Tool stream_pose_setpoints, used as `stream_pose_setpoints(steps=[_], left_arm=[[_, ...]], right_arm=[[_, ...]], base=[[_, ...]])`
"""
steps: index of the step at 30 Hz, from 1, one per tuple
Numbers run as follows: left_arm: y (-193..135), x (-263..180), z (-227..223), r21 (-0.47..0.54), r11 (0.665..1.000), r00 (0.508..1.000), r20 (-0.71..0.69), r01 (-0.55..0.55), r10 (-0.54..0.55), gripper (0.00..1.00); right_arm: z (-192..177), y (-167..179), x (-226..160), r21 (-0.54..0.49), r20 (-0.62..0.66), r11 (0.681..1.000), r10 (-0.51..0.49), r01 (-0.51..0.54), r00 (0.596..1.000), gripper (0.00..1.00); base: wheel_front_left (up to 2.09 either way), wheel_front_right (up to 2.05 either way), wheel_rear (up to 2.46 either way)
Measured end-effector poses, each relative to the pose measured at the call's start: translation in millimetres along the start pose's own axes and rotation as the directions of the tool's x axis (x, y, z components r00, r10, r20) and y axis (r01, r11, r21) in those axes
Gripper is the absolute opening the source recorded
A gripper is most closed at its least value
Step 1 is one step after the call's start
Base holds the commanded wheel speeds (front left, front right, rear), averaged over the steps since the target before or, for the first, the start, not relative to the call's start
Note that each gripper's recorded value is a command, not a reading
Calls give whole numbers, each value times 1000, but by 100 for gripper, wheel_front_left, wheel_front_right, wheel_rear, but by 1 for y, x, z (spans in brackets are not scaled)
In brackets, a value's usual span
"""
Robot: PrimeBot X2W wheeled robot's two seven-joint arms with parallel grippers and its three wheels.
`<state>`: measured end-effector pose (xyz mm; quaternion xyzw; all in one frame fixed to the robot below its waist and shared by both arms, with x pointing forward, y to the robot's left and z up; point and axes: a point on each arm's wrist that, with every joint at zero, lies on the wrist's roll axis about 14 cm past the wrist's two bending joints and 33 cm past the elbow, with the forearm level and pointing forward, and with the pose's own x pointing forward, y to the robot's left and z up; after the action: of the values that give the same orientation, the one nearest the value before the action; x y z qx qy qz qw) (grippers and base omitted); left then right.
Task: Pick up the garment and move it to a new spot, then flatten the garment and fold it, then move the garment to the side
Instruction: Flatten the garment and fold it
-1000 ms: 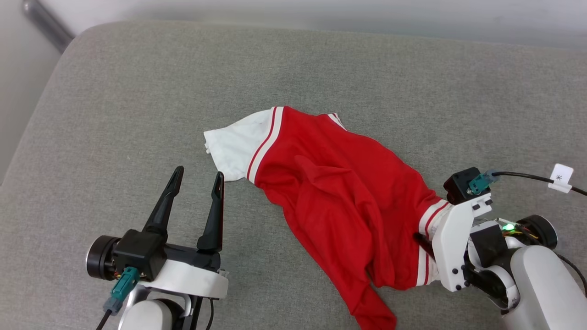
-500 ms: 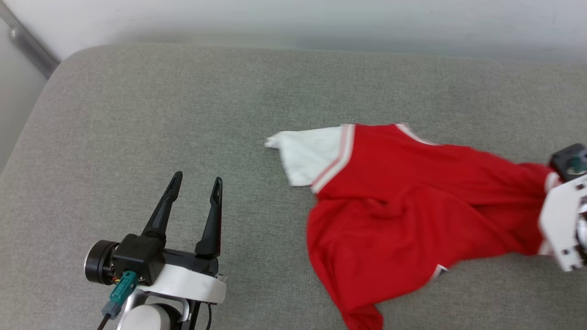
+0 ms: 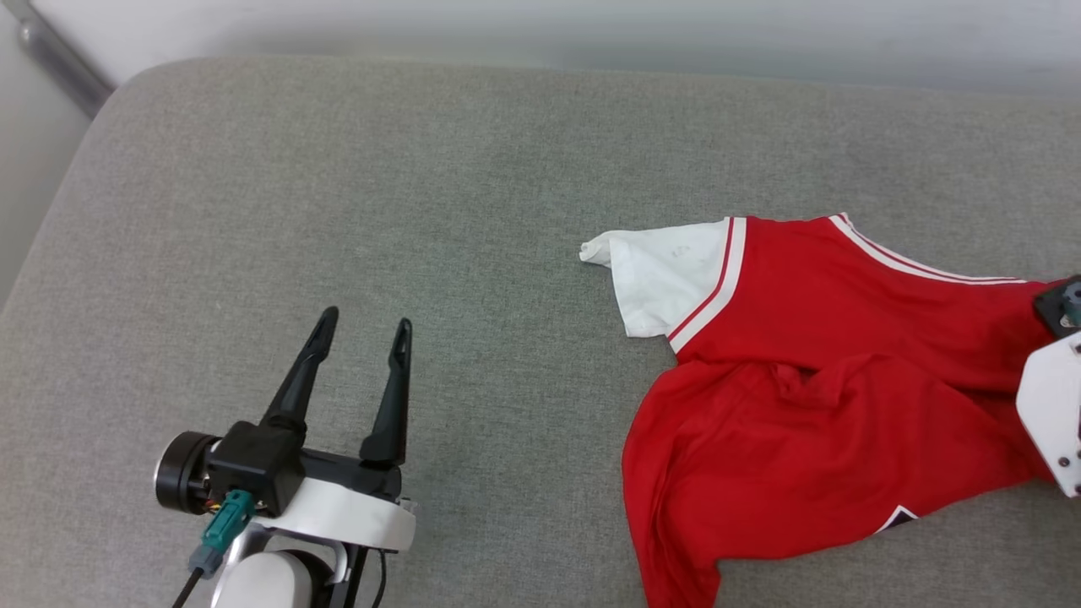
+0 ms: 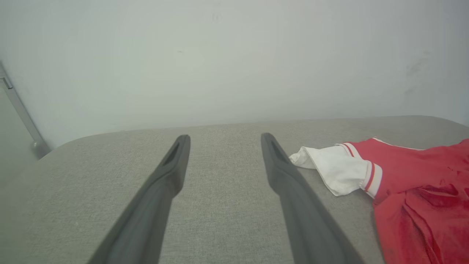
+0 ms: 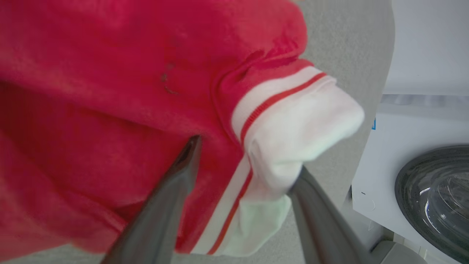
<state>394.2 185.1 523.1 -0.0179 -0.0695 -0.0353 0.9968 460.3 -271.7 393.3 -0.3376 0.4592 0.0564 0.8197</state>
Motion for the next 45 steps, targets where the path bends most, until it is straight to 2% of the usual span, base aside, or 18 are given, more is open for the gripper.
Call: stream_pose_setpoints(steps=[8,11,15,19,23,25,27,29,31,34,38,42,45], left_arm=[[-1,-1,9,0,1000,1000,27,6,-6,100],[-7,3,18,-3,1000,998,56,26,-26,100],[-15,5,25,-9,999,995,82,49,-48,100],[-23,11,36,-14,997,990,119,76,-74,100],[-30,17,44,-21,995,984,147,100,-96,100],[-33,20,46,-30,994,982,157,110,-104,100],[-39,22,46,-39,991,980,158,130,-122,100],[-45,25,43,-55,987,978,154,153,-143,100],[-51,29,39,-60,981,975,142,182,-173,100],[-59,39,33,-72,970,967,129,230,-220,100],[-82,66,31,-42,933,933,52,358,-356,100],[-108,96,21,-47,873,866,-116,485,-487,100],[-121,116,4,-118,840,793,-281,530,-540,100]], right_arm=[[32,-21,-27,97,199,994,-64,45,978,100],[44,-31,-46,156,286,986,-103,60,953,100],[57,-50,-78,244,414,966,-180,82,892,100],[72,-52,-113,363,569,932,-237,18,787,100],[86,-46,-152,455,728,885,-305,-100,614,100],[85,-43,-167,514,764,841,-359,-169,536,100],[79,-40,-177,557,776,802,-412,-214,477,100],[73,-38,-186,586,781,774,-460,-240,422,100],[67,-39,-191,616,772,742,-505,-264,385,100],[59,-37,-194,637,762,722,-538,-271,360,100],[49,-42,-190,670,735,698,-572,-255,364,100],[43,-48,-184,691,713,684,-591,-234,378,100],[39,-49,-177,700,701,678,-594,-222,396,100]], base=[[0,0,0],[0,0,0],[0,0,0],[0,0,0],[0,0,0],[0,0,0],[0,0,0],[0,0,0],[0,0,0],[0,0,0],[0,0,0],[0,0,0],[0,0,0]])
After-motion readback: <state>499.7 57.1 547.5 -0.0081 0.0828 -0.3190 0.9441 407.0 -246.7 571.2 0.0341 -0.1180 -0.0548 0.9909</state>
